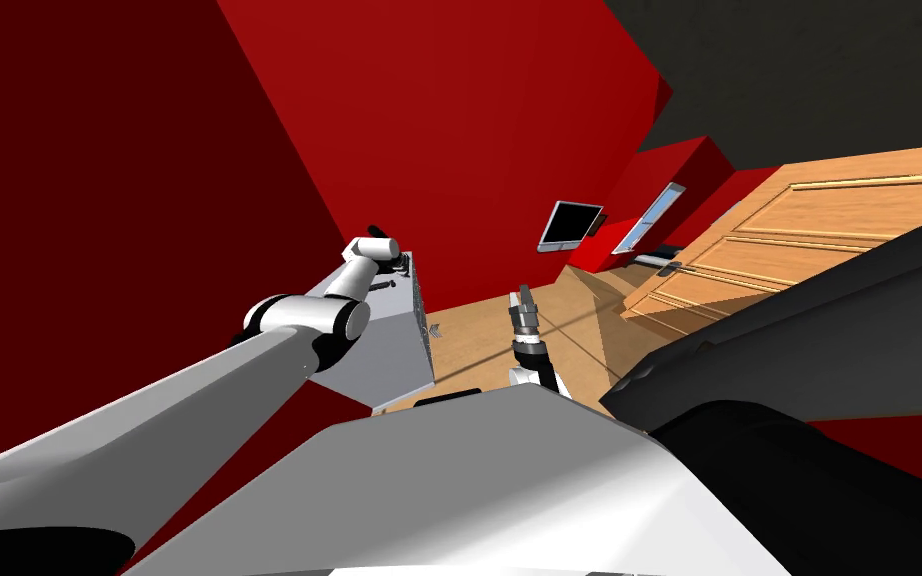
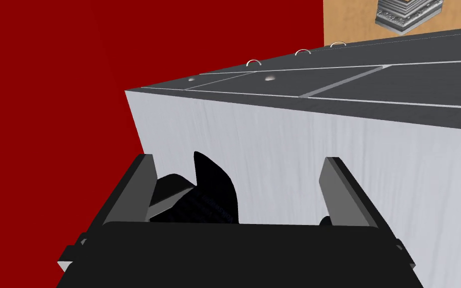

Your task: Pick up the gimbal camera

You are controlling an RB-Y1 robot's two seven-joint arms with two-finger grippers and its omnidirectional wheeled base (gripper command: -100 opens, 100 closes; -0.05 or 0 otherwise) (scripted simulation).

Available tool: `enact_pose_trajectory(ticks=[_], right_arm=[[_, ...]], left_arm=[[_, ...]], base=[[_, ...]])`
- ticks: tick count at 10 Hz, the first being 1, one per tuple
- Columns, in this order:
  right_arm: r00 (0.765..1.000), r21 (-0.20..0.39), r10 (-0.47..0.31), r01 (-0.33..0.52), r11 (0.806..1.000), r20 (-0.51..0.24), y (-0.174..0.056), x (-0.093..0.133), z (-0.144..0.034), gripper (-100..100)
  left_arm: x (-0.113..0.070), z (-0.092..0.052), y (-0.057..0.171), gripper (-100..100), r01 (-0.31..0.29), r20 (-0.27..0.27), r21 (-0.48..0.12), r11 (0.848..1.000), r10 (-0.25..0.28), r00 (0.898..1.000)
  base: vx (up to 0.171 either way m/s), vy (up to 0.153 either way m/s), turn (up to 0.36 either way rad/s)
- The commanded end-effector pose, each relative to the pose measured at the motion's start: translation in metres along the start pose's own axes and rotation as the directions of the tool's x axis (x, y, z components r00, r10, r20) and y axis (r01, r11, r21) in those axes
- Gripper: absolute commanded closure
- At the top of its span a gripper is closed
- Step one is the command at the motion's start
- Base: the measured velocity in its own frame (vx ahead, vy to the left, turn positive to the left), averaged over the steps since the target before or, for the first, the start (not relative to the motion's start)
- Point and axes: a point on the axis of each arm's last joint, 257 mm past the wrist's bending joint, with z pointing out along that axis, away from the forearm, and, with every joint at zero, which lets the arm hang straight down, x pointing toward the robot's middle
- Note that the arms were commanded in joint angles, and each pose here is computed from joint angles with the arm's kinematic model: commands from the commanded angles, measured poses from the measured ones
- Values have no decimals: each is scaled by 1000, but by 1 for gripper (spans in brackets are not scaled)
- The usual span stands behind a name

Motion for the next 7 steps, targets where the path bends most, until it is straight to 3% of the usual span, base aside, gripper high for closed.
enact_pose_trajectory(ticks=[1,4,5,6,7], right_arm=[[1000,0,0,0,1000,0,0,0,0,0],[1000,0,0,0,1000,0,0,0,0,0],[1000,0,0,0,1000,0,0,0,0,0],[1000,0,0,0,1000,0,0,0,0,0],[1000,0,0,0,1000,0,0,0,0,0]], left_arm=[[-1,1,11,-100,-1,3,-55,998,1,1000],[0,-4,31,-100,-11,13,-166,986,13,1000],[0,-4,34,-100,-10,13,-176,984,13,1000],[-1,-7,43,-100,-14,20,-225,974,18,1000],[-1,-7,44,-100,-13,20,-230,973,19,1000]], base=[[17,72,-26],[9,84,-33],[22,79,-20],[21,92,-27],[16,76,-24]])
